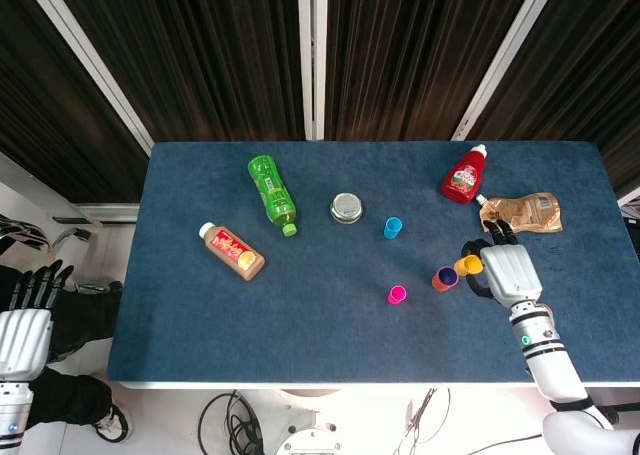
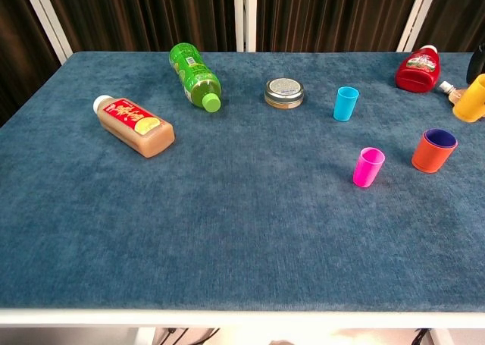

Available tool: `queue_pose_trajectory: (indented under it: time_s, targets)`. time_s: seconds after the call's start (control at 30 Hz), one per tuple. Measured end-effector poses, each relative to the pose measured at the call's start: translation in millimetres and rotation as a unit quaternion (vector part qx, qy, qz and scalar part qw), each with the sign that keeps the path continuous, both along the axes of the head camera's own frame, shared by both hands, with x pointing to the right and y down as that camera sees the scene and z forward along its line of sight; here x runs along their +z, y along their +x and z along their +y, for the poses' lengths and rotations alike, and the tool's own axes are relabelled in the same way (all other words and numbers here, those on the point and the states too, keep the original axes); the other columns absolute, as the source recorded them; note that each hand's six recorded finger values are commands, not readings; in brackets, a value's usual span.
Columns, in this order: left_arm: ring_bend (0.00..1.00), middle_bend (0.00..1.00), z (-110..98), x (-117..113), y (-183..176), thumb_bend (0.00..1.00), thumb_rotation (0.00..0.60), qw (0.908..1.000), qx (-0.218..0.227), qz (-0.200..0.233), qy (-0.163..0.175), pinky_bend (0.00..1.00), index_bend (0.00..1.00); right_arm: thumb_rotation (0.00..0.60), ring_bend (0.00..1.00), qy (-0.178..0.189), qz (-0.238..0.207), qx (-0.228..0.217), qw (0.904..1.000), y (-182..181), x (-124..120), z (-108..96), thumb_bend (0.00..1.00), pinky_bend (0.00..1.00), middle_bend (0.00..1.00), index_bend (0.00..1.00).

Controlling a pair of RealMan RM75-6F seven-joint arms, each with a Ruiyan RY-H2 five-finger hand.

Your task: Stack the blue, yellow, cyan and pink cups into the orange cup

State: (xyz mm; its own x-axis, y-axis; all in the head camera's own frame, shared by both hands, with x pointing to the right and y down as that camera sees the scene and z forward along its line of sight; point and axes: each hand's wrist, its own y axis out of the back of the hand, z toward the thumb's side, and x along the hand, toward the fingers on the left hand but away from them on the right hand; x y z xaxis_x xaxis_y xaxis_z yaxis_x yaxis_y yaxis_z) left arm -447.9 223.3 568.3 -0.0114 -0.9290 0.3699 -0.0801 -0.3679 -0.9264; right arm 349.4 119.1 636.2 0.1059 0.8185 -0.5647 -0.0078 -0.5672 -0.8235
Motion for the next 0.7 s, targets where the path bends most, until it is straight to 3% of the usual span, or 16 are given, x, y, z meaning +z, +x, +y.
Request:
queue_pose_trajectory:
  time_s: [0.5, 0.7]
  targets:
    - [0.00, 0.01, 2.3, 1.7, -2.1, 0.16, 0.600, 1.0000, -0.002, -0.001, -0.003, 0.00, 0.06, 0.600, 0.07, -0.031, 0.004, -0.020, 0.9993, -18.3, 23.0, 7.2, 0.30, 0.00, 0.42, 0.45]
    - [0.00, 0.01, 2.8, 1.6, -1.8, 0.16, 0.600, 1.0000, -0.001, -0.002, -0.003, 0.00, 0.06, 0.600, 0.01, -0.049, 0.008, -0.024, 0.9985, -18.3, 27.9, 7.7, 0.27, 0.00, 0.27, 0.14]
